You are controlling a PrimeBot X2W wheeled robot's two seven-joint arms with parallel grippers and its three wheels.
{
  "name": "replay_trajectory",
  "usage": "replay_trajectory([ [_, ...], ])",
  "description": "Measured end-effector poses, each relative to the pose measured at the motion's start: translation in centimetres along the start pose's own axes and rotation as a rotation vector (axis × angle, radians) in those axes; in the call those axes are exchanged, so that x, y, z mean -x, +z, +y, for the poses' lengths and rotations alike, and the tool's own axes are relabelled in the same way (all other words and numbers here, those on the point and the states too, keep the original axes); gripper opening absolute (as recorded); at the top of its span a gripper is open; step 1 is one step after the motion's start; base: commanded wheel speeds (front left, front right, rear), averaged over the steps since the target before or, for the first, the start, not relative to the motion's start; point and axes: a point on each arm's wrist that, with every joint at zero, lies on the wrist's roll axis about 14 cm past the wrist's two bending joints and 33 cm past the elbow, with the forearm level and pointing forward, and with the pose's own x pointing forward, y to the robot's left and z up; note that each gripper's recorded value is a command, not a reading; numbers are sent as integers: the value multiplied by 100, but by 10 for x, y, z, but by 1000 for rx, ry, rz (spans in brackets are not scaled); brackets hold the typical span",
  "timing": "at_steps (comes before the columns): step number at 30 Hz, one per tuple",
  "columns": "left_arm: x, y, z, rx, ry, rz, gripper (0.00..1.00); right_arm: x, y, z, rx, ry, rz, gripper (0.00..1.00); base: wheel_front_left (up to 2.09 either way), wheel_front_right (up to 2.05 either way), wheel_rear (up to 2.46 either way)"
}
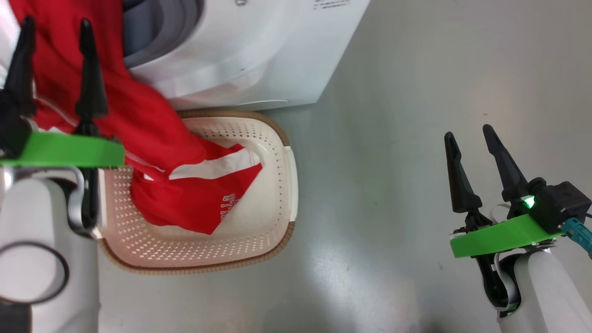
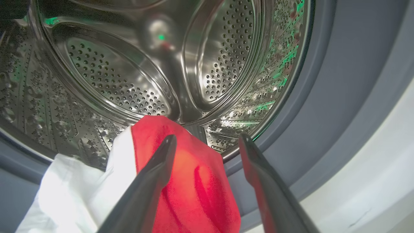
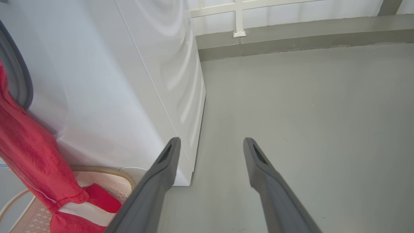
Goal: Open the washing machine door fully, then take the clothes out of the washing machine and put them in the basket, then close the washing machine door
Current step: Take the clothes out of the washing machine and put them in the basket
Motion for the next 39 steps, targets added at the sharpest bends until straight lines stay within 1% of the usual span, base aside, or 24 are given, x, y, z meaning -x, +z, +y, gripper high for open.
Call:
replay_trajectory([
  [9,-26,-26,2,-30,-12,77,100,6,1,-12,3,-31,4,100,0,0,0],
  [13,-39,-44,10,-26,10,136,100,10,-1,-18,-1,-50,10,100,0,0,0],
  [25,-46,-72,11,-24,23,231,100,14,-2,-23,7,-63,18,100,0,0,0],
  [27,-46,-73,11,-22,24,237,44,14,-1,-23,6,-63,16,100,0,0,0],
  [28,-47,-73,10,-22,23,239,27,14,-1,-23,6,-63,15,100,0,0,0],
  [29,-47,-73,10,-21,23,239,3,15,0,-23,6,-63,14,100,0,0,0],
  [30,-47,-73,10,-21,22,241,0,15,0,-23,6,-62,13,100,0,0,0],
  [39,-47,-65,12,-20,29,223,0,14,3,-20,4,-56,5,100,0,0,0],
])
